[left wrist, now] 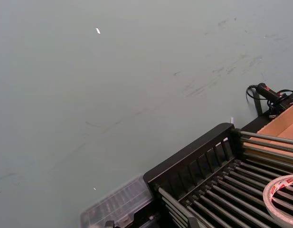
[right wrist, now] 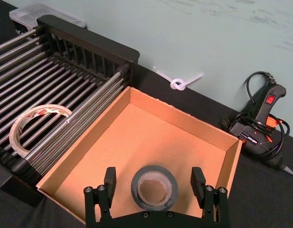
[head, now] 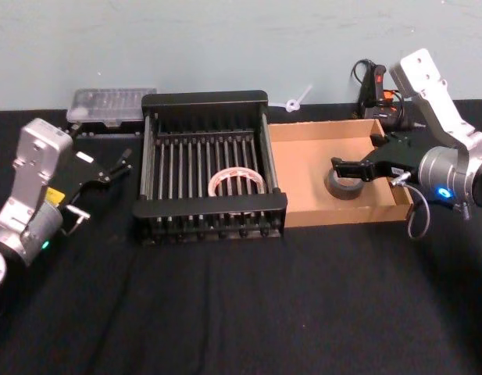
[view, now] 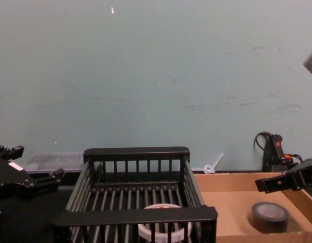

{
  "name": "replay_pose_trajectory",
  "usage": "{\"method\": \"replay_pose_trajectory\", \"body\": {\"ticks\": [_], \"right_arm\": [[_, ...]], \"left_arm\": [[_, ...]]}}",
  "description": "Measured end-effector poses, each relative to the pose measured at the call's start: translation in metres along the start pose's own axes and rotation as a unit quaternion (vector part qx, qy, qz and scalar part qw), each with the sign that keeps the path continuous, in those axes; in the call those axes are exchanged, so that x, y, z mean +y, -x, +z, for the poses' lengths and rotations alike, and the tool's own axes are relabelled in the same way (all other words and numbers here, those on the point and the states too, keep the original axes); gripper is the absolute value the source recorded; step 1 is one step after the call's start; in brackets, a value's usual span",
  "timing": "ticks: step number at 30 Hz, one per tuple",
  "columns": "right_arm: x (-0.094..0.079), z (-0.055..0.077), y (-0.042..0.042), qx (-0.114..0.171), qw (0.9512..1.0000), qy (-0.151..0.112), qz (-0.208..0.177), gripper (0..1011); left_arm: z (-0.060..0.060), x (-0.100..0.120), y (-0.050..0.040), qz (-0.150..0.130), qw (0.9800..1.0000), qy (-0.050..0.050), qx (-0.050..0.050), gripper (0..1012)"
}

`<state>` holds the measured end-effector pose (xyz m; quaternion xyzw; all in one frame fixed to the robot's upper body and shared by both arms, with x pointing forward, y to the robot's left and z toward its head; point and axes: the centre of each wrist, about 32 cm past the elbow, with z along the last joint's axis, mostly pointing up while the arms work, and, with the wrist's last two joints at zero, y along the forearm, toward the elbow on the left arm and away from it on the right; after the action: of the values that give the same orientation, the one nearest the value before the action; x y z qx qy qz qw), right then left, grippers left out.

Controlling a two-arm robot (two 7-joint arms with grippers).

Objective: Pick up the white tape and place it into the black box , Pick up the silver tape and place it into the brown box.

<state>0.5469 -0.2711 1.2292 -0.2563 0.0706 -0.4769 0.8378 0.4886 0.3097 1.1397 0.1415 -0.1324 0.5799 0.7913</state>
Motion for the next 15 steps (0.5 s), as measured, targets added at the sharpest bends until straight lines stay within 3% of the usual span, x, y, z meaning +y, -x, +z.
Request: {"method": "replay_pose_trajectory", "body": {"ticks": [8, 15], "right_arm": [[-0.005, -0.001, 0.0046, -0.002, 0.9990, -0.017, -0.042, 1002], [-0.013, -0.013, 0.0104, -0.031, 0.9927, -0.080, -0.085, 1002]], "left_arm": [[0.000, 0.000, 0.0000, 0.000, 1.0000, 0.000, 0.000, 1001], [0.000, 0.000, 0.0000, 0.000, 1.0000, 0.000, 0.000, 1002]]}}
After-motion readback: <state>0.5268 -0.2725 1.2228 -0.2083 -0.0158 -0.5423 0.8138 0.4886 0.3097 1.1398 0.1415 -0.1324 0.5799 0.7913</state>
